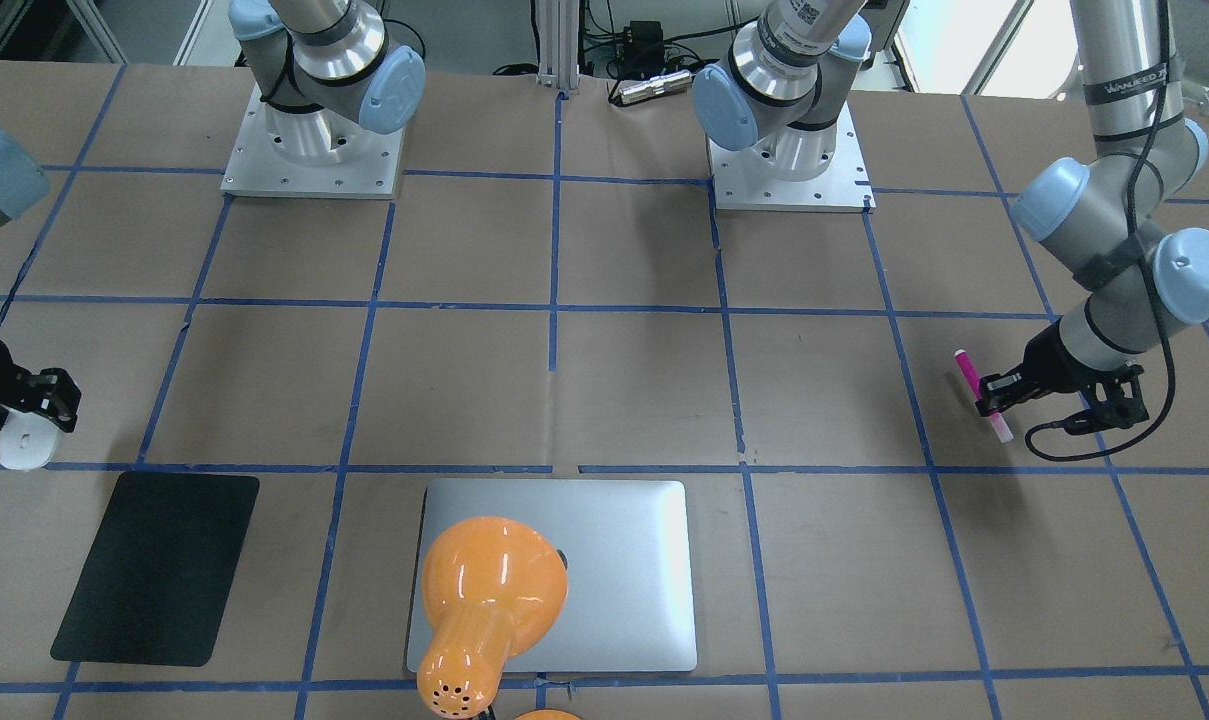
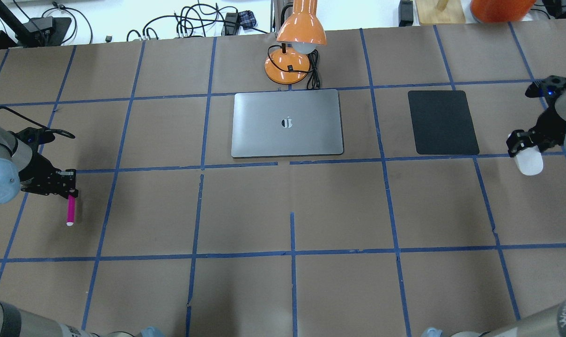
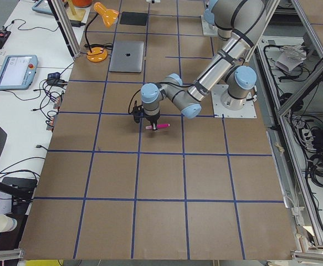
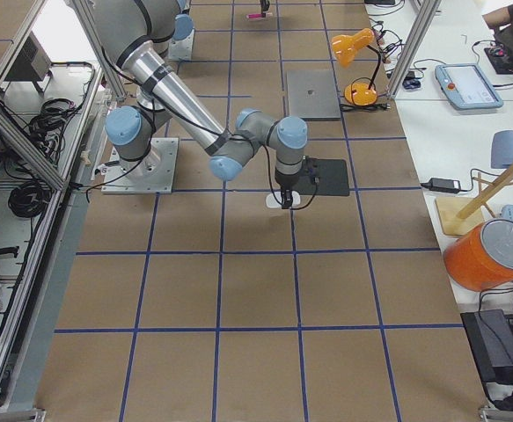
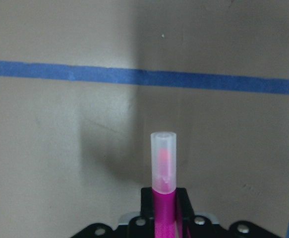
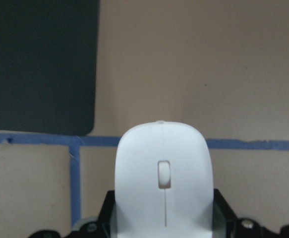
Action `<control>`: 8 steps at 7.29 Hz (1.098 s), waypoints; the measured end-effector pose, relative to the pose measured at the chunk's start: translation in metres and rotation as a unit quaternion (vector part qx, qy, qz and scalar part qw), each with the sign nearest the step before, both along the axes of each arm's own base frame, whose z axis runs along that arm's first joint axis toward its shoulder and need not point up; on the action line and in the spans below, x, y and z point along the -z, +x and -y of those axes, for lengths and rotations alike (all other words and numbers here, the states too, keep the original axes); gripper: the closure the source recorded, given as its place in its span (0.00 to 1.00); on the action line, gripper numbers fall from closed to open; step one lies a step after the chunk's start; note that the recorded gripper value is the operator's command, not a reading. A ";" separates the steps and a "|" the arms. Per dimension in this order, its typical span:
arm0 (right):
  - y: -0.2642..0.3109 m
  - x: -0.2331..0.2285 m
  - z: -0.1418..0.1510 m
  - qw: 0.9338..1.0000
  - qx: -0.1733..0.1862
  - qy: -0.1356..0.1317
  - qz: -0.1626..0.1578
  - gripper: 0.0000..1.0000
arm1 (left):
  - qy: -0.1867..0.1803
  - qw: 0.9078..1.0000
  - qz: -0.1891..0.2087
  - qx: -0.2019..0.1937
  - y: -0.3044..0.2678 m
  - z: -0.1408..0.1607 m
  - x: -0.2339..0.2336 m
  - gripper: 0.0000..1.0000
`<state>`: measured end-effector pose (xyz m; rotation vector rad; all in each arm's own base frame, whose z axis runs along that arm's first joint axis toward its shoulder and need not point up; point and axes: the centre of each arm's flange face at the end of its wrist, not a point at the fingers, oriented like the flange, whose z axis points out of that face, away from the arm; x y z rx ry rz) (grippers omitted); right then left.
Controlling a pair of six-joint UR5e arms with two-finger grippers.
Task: Place pen and mouse around notebook
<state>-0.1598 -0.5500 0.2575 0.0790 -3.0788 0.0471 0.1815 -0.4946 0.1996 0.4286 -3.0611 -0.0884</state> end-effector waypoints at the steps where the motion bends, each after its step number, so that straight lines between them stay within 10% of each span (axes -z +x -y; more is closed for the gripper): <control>1: 0.039 -0.018 0.041 1.000 0.002 -0.010 0.009 0.66 | -0.002 0.998 -0.012 -0.065 -0.044 0.012 -0.011 1.00; 3: 0.093 -0.004 0.115 1.000 0.002 -0.007 0.024 0.61 | 0.003 0.985 -0.014 -0.171 -0.157 0.028 -0.026 1.00; 4: 0.101 0.017 0.132 1.000 0.004 0.003 0.028 0.42 | 0.011 0.972 -0.009 -0.236 -0.235 0.028 -0.027 1.00; 6: 0.108 0.042 0.139 0.999 0.025 0.020 0.034 0.00 | 0.019 0.936 0.001 -0.353 -0.380 0.008 -0.027 1.00; 8: 0.110 0.058 0.133 0.998 0.036 0.035 0.037 0.00 | 0.032 0.888 0.013 -0.458 -0.478 -0.029 -0.016 1.00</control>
